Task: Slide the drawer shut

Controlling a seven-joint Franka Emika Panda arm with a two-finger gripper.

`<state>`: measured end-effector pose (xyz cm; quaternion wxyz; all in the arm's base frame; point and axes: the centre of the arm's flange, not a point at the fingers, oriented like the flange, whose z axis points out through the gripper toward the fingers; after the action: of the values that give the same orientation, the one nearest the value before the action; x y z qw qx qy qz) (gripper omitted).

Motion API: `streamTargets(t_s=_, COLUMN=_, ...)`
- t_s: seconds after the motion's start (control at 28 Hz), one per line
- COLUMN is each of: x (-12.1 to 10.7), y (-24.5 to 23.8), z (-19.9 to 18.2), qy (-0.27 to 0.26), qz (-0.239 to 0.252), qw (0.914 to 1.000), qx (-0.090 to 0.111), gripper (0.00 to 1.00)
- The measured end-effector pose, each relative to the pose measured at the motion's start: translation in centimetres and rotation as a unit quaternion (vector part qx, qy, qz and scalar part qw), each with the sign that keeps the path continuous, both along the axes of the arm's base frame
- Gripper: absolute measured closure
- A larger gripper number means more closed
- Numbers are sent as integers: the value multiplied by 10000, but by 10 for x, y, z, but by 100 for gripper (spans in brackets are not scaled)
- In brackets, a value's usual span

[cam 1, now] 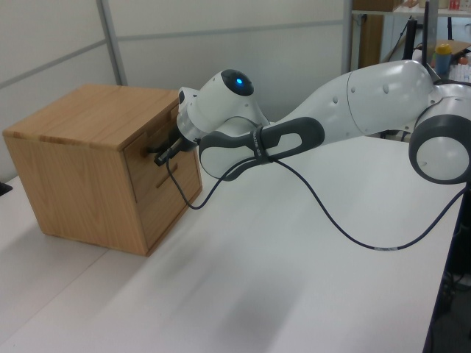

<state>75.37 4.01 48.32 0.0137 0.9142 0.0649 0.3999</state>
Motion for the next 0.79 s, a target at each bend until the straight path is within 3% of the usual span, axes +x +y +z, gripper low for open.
streamTargets(t_s=0.29, x=-17, y=-3, z=29, qy=1139, qz=-65, qw=9934, qx=-91, gripper=99)
streamTargets(t_s=0.5, x=-54, y=-6, z=68, qy=2126, qz=-126, qw=9769, qx=-166, gripper=99)
streamTargets(t_s=0.79, x=-106, y=-10, z=118, qy=2928, qz=-187, qw=9557, qx=-215, gripper=99)
